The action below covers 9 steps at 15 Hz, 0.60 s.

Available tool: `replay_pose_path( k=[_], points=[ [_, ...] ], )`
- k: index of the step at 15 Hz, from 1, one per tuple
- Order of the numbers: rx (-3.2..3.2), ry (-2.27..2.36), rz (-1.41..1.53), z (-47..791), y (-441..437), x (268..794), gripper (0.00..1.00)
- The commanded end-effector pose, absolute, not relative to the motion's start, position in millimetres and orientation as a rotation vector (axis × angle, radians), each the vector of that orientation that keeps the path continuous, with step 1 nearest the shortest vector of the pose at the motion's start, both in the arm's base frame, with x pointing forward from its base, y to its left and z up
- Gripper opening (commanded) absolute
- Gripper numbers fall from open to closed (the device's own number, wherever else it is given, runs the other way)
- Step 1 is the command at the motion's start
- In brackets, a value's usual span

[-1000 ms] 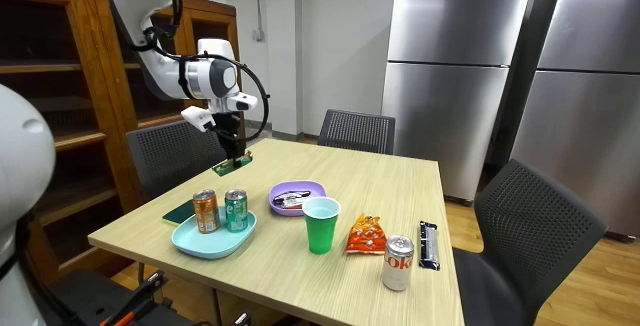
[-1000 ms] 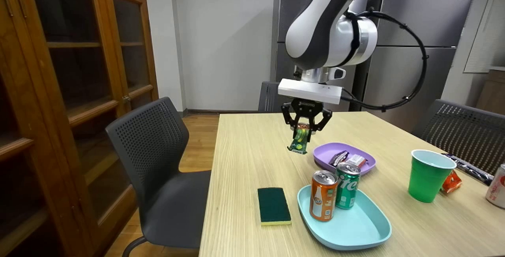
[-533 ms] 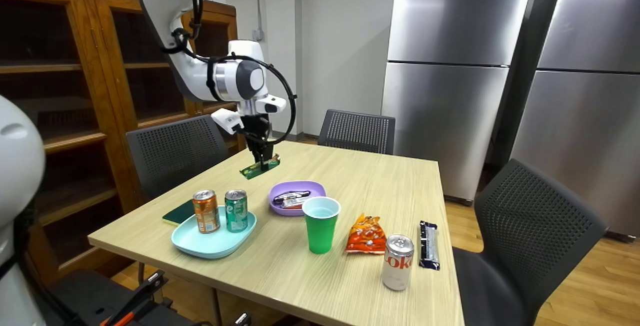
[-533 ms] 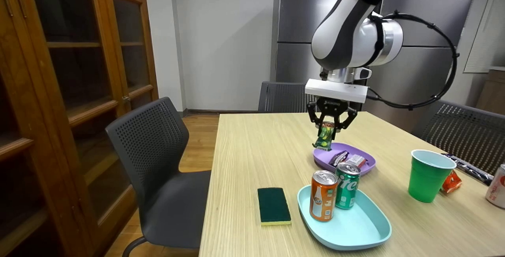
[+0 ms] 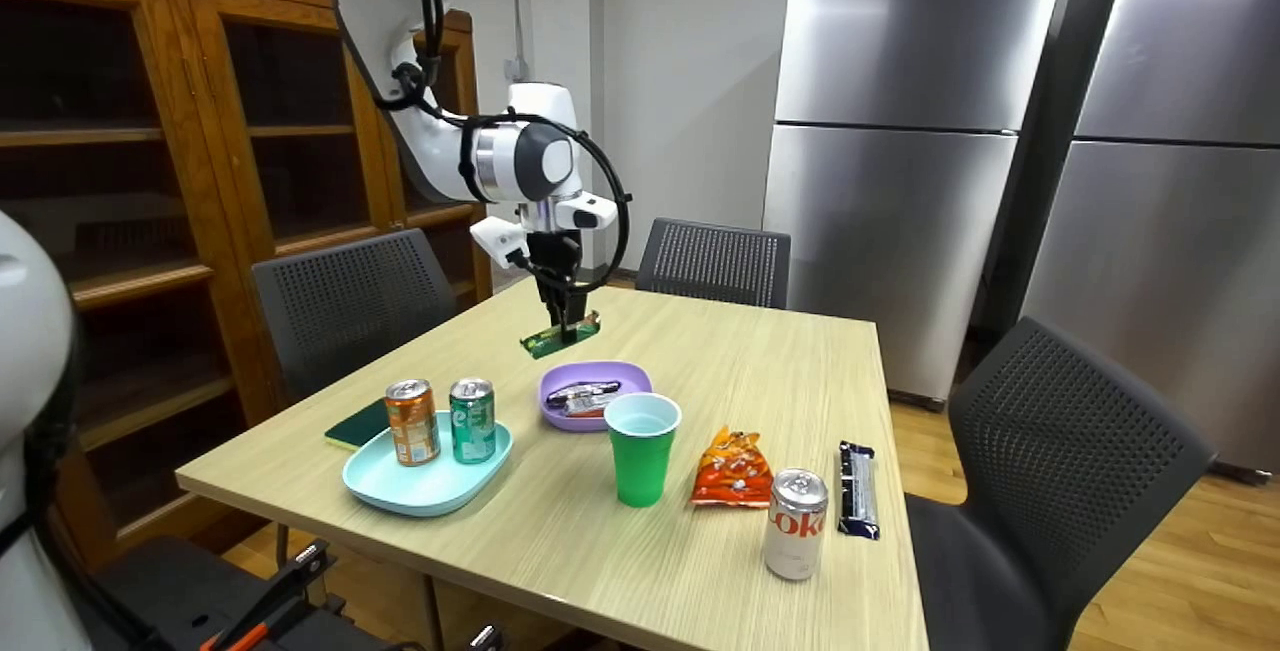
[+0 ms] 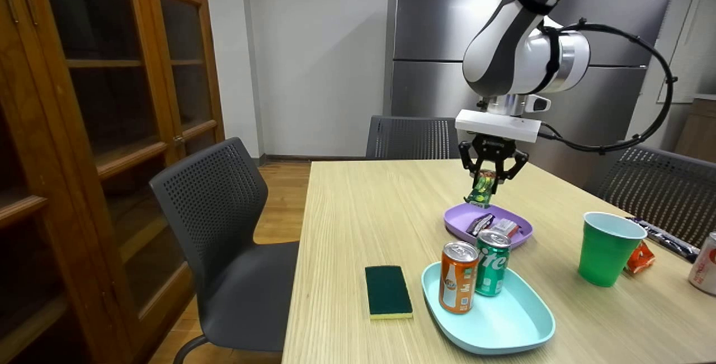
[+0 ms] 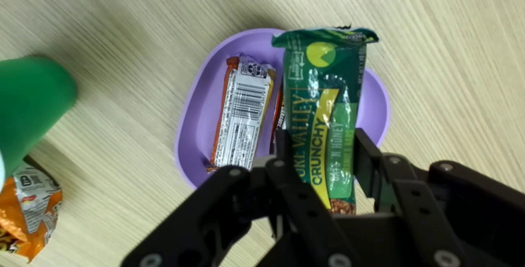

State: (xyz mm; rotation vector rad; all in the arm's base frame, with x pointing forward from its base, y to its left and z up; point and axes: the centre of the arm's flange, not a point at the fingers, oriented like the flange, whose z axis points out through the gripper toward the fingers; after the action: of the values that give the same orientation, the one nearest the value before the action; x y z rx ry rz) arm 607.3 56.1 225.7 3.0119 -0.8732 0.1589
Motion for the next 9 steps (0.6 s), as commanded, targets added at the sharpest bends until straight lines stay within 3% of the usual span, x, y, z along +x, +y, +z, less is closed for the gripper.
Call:
replay_pose_path(
  k=[1,9],
  points=[
    [3.007,-0.934,0.104,227,45,635,0.14],
    [2.973,-1.031,0.052,201,33,681,0.14]
  ],
)
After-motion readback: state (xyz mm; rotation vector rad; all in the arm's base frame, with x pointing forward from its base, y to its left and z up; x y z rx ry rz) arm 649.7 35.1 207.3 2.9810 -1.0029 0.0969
